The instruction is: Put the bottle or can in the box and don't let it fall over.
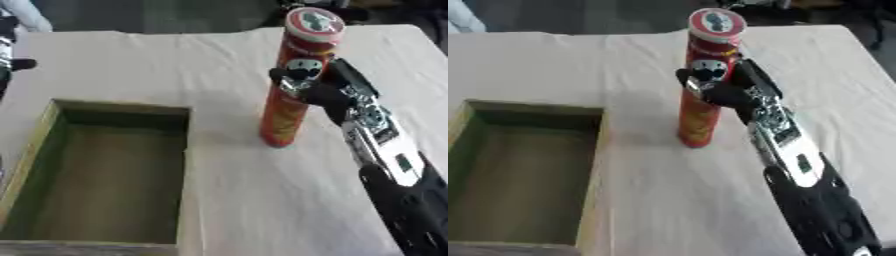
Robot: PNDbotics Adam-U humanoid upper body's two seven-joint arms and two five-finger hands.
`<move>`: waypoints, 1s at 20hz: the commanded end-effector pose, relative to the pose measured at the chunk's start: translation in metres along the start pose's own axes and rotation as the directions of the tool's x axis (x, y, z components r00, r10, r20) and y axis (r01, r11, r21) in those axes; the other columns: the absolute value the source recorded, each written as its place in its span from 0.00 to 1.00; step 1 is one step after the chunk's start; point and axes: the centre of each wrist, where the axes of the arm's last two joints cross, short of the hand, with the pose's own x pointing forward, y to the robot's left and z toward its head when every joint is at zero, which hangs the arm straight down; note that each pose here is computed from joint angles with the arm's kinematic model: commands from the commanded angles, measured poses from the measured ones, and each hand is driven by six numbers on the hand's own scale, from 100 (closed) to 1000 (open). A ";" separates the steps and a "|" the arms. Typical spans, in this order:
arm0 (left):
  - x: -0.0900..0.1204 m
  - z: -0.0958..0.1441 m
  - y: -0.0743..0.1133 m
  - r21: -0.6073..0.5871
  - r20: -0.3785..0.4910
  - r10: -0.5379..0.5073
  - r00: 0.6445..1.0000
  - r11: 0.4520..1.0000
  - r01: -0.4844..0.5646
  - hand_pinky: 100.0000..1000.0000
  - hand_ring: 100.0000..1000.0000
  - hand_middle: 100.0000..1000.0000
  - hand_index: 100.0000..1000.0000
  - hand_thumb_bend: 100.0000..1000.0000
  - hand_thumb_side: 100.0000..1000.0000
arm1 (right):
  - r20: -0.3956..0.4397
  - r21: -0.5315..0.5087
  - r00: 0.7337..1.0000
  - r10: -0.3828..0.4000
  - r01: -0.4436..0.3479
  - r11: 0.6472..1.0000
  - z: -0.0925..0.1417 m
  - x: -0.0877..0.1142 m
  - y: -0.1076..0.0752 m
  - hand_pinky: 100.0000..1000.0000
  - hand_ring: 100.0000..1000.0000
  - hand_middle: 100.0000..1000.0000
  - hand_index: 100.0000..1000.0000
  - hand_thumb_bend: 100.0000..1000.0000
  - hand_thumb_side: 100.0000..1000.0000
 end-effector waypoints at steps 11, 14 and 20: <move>0.057 0.012 0.079 0.348 0.192 -0.048 0.980 0.937 -0.022 0.72 1.00 0.88 0.74 0.00 0.65 | 0.034 -0.132 0.999 -0.013 0.018 0.991 -0.001 0.006 -0.011 0.90 0.35 0.45 0.46 0.00 0.00; 0.053 0.018 0.092 0.382 0.179 -0.087 0.980 0.924 0.013 0.71 1.00 0.87 0.74 0.00 0.60 | 0.061 -0.130 0.998 -0.013 0.021 0.991 0.000 0.010 -0.011 0.90 0.33 0.43 0.43 0.00 0.00; 0.044 0.030 0.116 0.432 0.141 -0.158 0.977 0.898 0.082 0.68 1.00 0.87 0.73 0.00 0.61 | 0.125 -0.103 0.992 -0.011 0.024 0.994 0.002 0.028 -0.013 0.89 0.32 0.43 0.42 0.00 0.01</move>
